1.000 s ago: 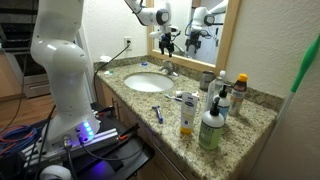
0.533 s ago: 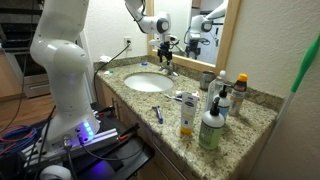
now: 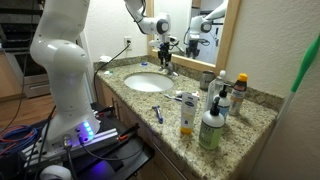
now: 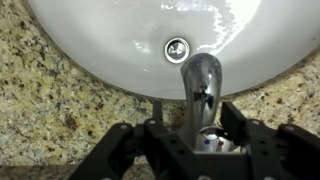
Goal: Lift the handle of the tap
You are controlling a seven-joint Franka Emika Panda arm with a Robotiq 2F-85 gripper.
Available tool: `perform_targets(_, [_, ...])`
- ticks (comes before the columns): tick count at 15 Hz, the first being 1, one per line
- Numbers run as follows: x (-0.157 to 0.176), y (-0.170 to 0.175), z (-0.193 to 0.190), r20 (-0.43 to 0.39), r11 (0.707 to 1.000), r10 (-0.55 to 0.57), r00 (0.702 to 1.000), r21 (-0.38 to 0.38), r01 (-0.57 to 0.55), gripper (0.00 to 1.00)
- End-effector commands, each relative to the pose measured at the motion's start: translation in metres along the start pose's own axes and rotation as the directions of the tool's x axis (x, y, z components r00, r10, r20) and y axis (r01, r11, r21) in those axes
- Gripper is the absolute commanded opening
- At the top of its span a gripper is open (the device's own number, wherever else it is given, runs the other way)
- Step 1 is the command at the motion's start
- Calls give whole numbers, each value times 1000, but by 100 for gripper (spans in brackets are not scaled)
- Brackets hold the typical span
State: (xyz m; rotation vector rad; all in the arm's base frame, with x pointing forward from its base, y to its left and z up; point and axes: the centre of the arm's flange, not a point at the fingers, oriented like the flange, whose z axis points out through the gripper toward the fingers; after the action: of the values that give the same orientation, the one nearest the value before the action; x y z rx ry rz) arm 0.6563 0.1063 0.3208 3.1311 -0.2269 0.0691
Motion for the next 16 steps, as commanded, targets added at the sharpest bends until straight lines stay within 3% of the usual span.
perform_targets(1, [-2, 1, -2, -11, 1000, -21, 1000, -13, 21, 32])
perform_targets(5, [-3, -7, -7, -60, 999, -39, 997, -30, 38, 4])
perform_targets(8, [-3, -7, -18, -101, 999, -35, 994, -44, 31, 7])
perform_targets(11, [-2, 3, -58, -170, 999, 31, 985, 16, -29, 7])
perform_targets(14, [6, 19, -97, -278, 993, 106, 955, 83, -86, 7])
perform_targets(16, [0, 22, -105, -284, 986, 147, 948, 119, -117, 7])
